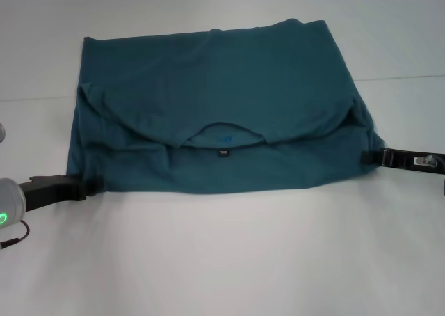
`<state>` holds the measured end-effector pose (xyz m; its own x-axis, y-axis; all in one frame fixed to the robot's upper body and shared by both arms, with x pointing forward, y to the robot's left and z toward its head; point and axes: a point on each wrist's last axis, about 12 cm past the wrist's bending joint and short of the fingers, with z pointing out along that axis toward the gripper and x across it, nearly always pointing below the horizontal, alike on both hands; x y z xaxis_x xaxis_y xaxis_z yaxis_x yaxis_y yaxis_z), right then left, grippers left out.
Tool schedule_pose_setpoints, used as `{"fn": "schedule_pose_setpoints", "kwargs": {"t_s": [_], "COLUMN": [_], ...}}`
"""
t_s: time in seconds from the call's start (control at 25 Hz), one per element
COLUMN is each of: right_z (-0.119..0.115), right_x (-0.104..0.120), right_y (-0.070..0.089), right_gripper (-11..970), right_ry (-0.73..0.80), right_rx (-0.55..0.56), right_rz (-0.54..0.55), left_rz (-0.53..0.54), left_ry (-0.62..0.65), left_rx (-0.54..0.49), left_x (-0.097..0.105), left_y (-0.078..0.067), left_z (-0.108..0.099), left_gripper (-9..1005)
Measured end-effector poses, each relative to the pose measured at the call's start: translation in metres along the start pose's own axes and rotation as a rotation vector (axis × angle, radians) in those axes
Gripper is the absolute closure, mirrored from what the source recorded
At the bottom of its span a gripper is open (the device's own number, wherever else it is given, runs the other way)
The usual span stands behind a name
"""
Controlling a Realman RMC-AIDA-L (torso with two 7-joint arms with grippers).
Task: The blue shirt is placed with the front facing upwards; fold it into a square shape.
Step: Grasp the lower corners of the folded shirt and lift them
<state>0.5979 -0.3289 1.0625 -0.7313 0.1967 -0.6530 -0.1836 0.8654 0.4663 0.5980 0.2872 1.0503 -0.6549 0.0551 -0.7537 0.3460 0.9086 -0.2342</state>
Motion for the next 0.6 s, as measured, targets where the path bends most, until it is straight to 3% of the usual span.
{"fn": "schedule_pose_setpoints", "kwargs": {"t_s": [0.32,0.6], "right_z": [0.0000,-0.0002], "right_x": [0.0002,-0.0003], "right_y": [0.0003,0.0005], "right_gripper": [923,923], "right_ry": [0.001,0.001], "right_rx": [-0.002,-0.004], "right_rz": [0.000,-0.002], "left_rz": [0.017,0.035], "left_ry": [0.015,0.053], "left_rx": [0.003,-0.005], "left_x": [0.0005,-0.0005], "left_y": [-0.0016,-0.0038], "left_z": [0.0011,0.0029], "left_gripper": [538,784]}}
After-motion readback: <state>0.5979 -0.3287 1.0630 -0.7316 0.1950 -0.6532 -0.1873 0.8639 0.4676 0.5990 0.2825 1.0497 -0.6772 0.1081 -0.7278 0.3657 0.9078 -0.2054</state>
